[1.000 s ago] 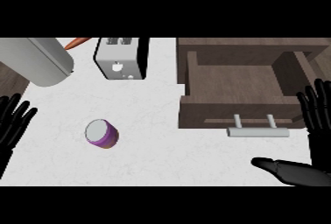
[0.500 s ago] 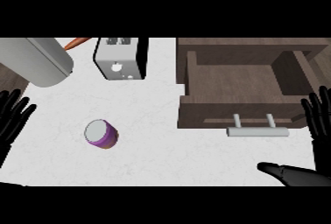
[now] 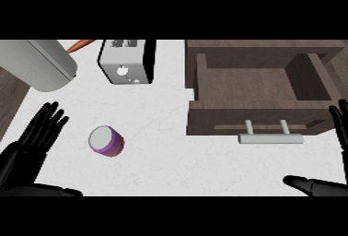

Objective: Pick up the can, place it into the drawer and close the drawer

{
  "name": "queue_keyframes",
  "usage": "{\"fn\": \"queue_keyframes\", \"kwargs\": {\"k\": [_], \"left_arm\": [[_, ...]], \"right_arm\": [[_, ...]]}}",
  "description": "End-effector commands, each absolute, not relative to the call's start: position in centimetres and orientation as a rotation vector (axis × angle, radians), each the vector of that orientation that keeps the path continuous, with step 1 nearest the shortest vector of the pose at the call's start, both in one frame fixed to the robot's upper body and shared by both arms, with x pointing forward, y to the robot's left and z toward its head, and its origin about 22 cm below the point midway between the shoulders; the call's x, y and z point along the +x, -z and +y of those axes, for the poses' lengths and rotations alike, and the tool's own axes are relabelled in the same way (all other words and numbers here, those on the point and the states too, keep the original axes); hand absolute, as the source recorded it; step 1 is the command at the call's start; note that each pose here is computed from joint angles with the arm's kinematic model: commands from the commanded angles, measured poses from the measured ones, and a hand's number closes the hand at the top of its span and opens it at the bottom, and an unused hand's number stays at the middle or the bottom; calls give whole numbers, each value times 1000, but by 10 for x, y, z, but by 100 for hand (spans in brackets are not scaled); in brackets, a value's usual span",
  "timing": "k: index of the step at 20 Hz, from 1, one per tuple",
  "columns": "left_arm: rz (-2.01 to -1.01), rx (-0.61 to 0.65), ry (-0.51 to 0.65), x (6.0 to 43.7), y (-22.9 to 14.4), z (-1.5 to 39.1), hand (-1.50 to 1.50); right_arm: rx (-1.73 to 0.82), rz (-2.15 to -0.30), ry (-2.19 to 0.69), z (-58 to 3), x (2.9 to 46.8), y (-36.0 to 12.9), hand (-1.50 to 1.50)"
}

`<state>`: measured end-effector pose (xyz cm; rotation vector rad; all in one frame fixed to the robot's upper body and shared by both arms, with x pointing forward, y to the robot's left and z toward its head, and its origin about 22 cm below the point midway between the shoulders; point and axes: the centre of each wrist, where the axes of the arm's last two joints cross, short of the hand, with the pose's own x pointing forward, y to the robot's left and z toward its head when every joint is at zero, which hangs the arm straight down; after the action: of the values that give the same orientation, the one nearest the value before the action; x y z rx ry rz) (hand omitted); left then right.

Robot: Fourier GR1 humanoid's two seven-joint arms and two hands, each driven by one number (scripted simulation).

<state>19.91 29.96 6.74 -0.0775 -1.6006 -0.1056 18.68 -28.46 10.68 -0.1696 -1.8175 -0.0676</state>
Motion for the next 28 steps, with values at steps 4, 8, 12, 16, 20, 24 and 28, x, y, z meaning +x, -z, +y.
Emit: {"fn": "queue_keyframes", "kwargs": {"k": [4, 8, 12, 16, 20, 24, 28], "left_arm": [[-1572, -33, 111, 195, -11, 301, -150], [-1555, -1, 104, 195, 23, 301, -150], [-1552, 26, 77, 192, 32, 295, -150], [-1533, 45, 45, 200, 59, 299, -150], [-1495, 44, 63, 213, 78, 315, -150], [-1486, 45, 44, 220, 92, 304, -150], [-1490, 31, 57, 236, 94, 291, -150]], "right_arm": [[-186, -1814, 58, -269, 177, -109, -150], [-184, -1831, 56, -284, 185, -117, -150], [-208, -1820, 52, -291, 179, -114, -150], [-192, -1825, 64, -297, 165, -109, -150], [-186, -1827, 94, -280, 171, -116, -150], [-183, -1835, 84, -306, 150, -134, -150], [-216, -1838, 79, -307, 161, -121, -150]]}}
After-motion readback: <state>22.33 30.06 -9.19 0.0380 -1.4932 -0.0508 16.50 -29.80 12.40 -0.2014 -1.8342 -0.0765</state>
